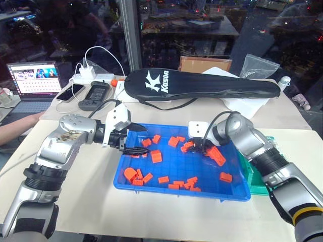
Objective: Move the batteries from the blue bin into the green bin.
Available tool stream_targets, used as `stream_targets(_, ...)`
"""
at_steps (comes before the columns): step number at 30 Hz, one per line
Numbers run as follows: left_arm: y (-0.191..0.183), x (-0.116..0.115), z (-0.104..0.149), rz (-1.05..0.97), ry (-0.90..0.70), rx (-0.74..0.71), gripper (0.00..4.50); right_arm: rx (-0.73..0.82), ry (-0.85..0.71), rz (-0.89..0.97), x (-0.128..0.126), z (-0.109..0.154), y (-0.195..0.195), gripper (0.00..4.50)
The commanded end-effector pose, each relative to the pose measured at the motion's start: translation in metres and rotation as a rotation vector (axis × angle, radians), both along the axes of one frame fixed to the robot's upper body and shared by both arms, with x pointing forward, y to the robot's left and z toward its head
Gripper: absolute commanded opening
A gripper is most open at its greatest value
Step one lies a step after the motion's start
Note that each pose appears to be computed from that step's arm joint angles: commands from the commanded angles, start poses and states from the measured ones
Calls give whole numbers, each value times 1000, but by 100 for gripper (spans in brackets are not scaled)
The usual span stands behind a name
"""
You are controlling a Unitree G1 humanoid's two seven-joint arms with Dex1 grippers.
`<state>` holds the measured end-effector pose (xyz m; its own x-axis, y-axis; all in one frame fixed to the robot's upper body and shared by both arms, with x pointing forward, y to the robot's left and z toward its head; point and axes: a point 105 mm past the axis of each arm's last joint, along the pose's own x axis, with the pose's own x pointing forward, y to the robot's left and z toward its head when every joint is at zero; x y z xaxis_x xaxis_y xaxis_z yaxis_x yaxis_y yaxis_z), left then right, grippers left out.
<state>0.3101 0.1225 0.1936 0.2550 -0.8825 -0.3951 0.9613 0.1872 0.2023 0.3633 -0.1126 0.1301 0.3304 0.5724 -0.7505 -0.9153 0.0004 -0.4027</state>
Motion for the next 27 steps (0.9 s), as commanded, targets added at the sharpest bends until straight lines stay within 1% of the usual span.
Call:
stream_targets(1,0,-2,11,-5,-44,-11,450,27,-64,26,-1,20,-1,48)
stream_targets(2,0,-2,11,-6,-44,-11,450,27,-65,27,-2,21,-2,48)
stream_targets(4,-2,-1,11,-11,-43,-12,450,56,-80,24,-7,40,-3,48)
stream_targets(6,-3,0,10,-20,-38,-13,450,72,-70,27,-19,55,-6,48)
stream_targets(8,-4,0,10,-27,-36,-12,450,85,-30,31,-31,58,-6,48)
stream_targets(10,-5,1,11,-28,-38,-13,450,104,37,32,-47,56,-5,48)
stream_targets(14,-7,1,10,-36,-34,-15,450,122,145,15,-75,38,-2,48)
stream_targets(17,-8,0,9,-39,-30,-15,450,105,179,-30,-83,25,-6,48)
stream_targets(21,-8,0,8,-42,-27,-15,450,92,223,-51,-92,19,-8,48)
stream_targets(23,-9,-1,8,-45,-26,-14,450,84,258,-63,-97,18,-13,149)
stream_targets(24,-9,-1,8,-46,-26,-13,450,76,272,-64,-100,18,-15,161)
stream_targets(27,-9,-1,8,-47,-27,-13,450,74,277,-67,-100,21,-18,262)
